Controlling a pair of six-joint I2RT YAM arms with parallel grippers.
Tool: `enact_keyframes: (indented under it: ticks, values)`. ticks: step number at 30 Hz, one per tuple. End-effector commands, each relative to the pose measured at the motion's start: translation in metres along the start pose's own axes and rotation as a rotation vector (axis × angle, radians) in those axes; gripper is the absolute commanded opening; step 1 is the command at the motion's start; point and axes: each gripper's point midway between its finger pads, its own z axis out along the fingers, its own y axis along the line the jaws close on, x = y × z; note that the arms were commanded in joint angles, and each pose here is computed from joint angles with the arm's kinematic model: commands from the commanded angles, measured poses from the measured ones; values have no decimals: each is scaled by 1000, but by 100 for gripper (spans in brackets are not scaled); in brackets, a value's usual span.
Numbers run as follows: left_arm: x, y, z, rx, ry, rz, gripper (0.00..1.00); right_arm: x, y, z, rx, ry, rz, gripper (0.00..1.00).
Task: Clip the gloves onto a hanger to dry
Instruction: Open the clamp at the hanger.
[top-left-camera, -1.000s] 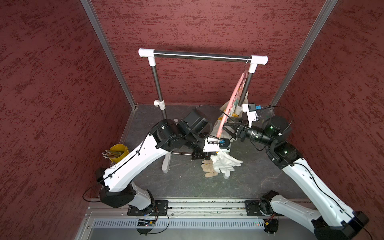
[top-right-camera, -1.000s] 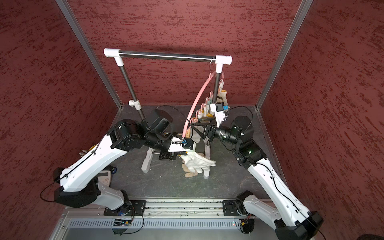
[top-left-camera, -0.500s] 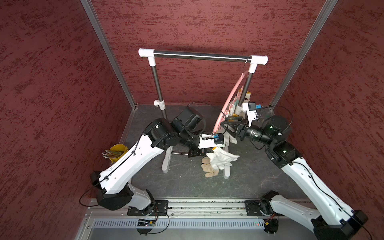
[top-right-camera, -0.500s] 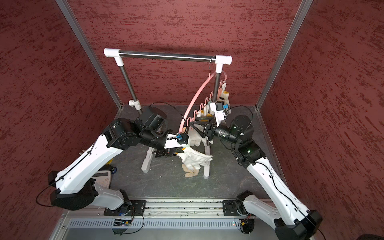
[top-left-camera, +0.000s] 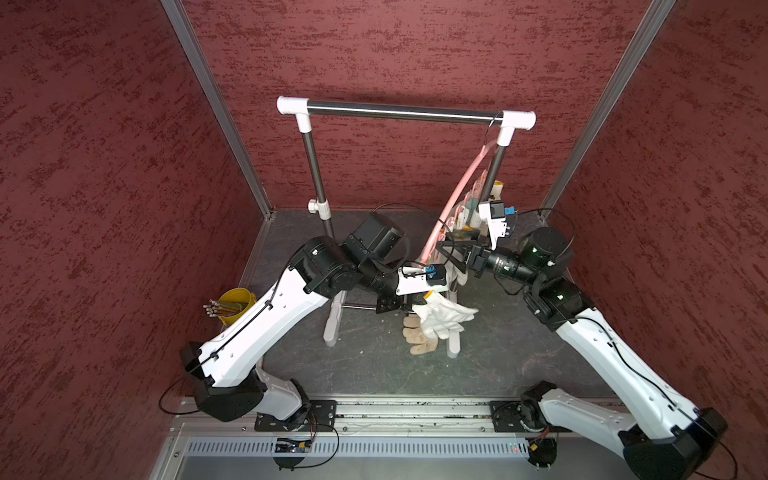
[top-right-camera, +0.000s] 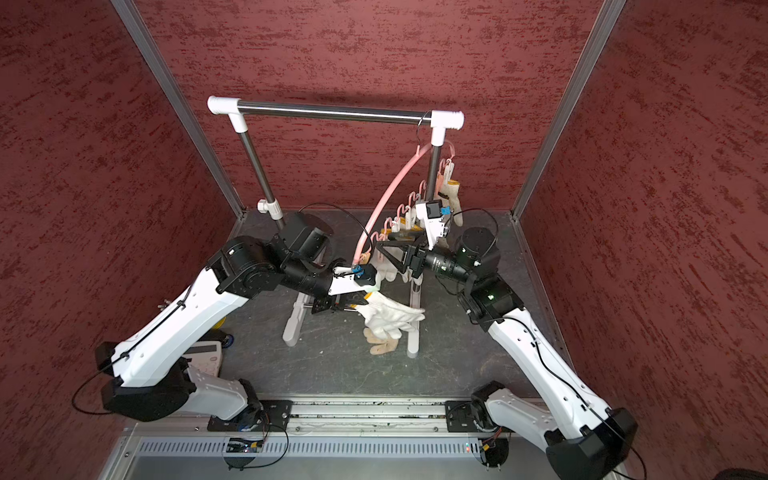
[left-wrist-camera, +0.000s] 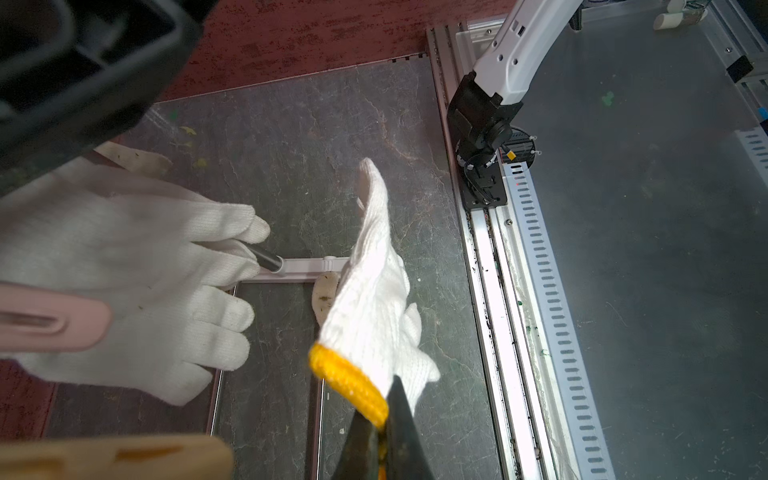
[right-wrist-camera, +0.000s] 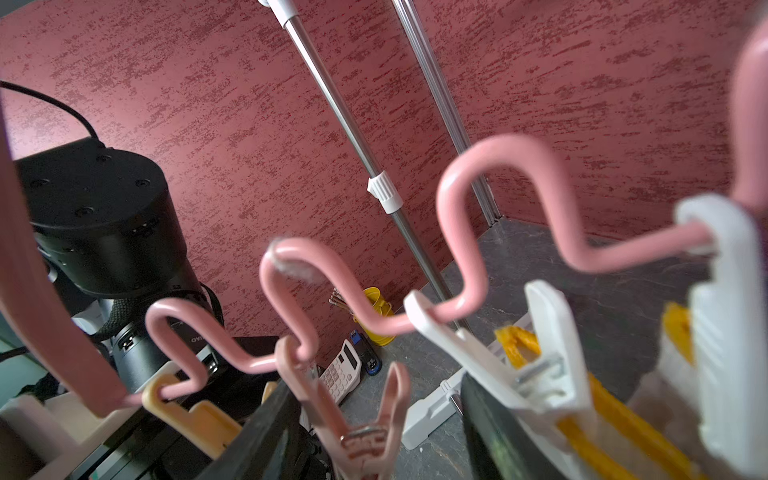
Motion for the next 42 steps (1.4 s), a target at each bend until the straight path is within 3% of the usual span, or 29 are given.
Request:
enact_keyframes:
  ticks: [1,29,42]
  values:
    - [-6,-3,-8,-5,-37,7,0,-4,6,5,-39,-15,-15,62]
    - [-10,-1,-10,-4,-48,1,0,-17,12,21,-76,-34,-32,58]
    - [-10,-3,-12,-4,-51,0,0,-15,8,31,-64,-26,-62,71]
